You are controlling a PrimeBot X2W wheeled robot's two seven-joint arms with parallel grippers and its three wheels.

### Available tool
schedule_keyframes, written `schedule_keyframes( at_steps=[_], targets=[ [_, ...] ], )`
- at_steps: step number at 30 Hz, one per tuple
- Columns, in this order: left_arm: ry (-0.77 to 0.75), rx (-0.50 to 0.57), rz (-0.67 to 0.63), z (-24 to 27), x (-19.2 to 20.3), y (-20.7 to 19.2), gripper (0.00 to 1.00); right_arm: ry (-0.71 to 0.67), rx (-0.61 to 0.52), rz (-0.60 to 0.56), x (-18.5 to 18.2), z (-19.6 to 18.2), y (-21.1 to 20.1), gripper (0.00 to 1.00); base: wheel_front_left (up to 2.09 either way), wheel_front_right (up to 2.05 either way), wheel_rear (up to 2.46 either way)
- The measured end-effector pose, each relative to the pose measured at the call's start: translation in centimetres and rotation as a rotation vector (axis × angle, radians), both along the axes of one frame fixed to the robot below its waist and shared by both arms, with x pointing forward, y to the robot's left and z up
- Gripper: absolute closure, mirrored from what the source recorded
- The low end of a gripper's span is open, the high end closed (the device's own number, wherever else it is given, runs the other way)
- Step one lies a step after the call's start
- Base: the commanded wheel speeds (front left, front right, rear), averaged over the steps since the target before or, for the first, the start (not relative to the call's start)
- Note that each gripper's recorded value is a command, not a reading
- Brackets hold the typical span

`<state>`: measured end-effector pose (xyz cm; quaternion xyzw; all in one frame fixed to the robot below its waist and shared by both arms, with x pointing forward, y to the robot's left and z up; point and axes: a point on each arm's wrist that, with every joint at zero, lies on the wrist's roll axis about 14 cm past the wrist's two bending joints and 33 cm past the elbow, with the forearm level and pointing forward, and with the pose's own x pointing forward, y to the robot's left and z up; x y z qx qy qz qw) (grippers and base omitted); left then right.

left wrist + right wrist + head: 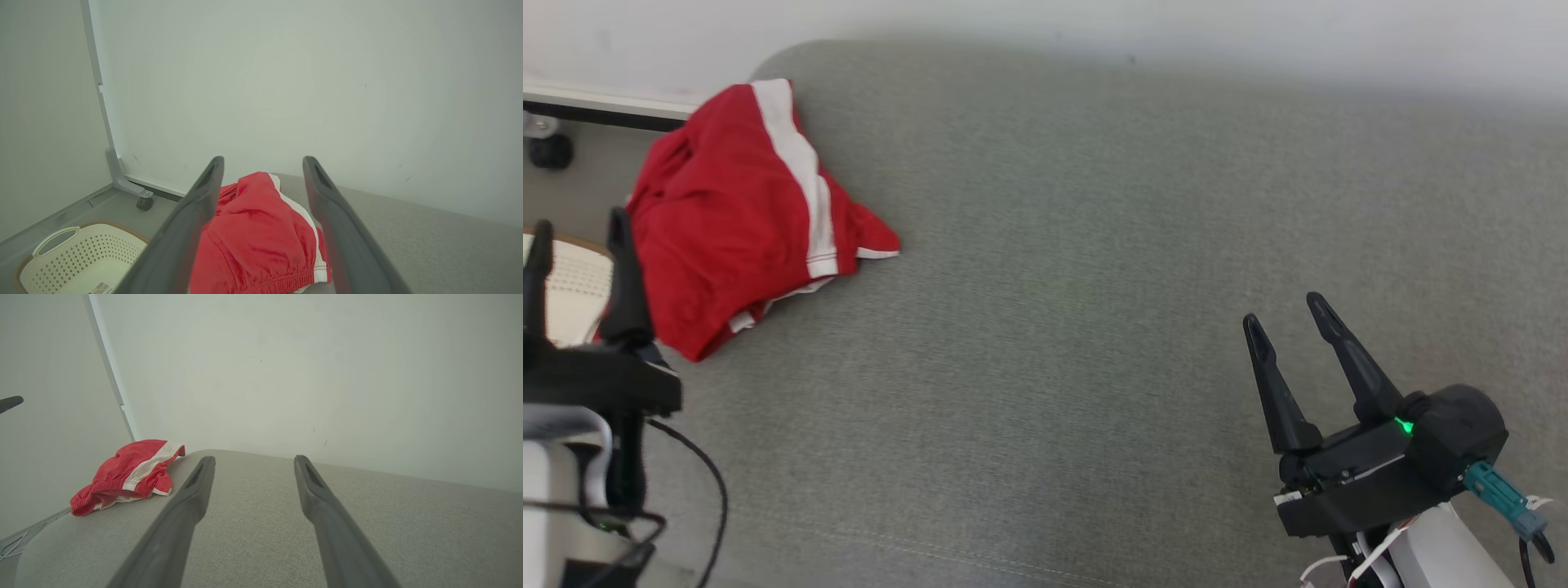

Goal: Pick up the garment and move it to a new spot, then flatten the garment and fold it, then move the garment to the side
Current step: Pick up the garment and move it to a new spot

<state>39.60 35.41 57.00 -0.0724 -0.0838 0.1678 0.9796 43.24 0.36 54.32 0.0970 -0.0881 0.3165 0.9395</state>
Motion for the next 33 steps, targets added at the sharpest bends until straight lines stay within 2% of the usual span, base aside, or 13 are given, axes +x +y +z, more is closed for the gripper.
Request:
schedule_keyframes(
  at_steps=[4, 8, 13, 18, 23, 33],
  targets=[
    [0.083, -0.024, -0.016, -1.5, 2.4, 0.6, 0.00, 0.004, -0.005, -0.026, 0.8, -0.4, -1.0, 0.00, 0.00, 0.00, 0.00],
    [0.138, -0.096, -0.028, -2.5, 4.8, 1.4, 0.00, -0.008, -0.015, -0.057, 1.7, -0.4, -2.2, 0.00, 0.00, 0.00, 0.00],
    [0.230, -0.112, -0.031, -3.8, 7.6, 2.3, 0.00, -0.010, -0.036, -0.100, 2.6, -0.8, -4.0, 0.00, 0.00, 0.00, 0.00],
    [0.322, -0.228, -0.055, -6.8, 9.9, 1.6, 0.00, 0.001, -0.055, -0.149, 3.2, -1.4, -6.0, 0.00, 0.00, 0.00, 0.00],
    [0.441, -0.286, -0.073, -9.9, 11.1, 1.2, 0.00, 0.019, -0.071, -0.191, 3.4, -2.2, -7.7, 0.00, 0.00, 0.00, 0.00],
    [0.709, -0.381, -0.144, -16.8, 11.4, -2.6, 0.00, 0.052, -0.098, -0.256, 3.7, -3.5, -10.3, 0.00, 0.00, 0.00, 0.00]
  ],
)
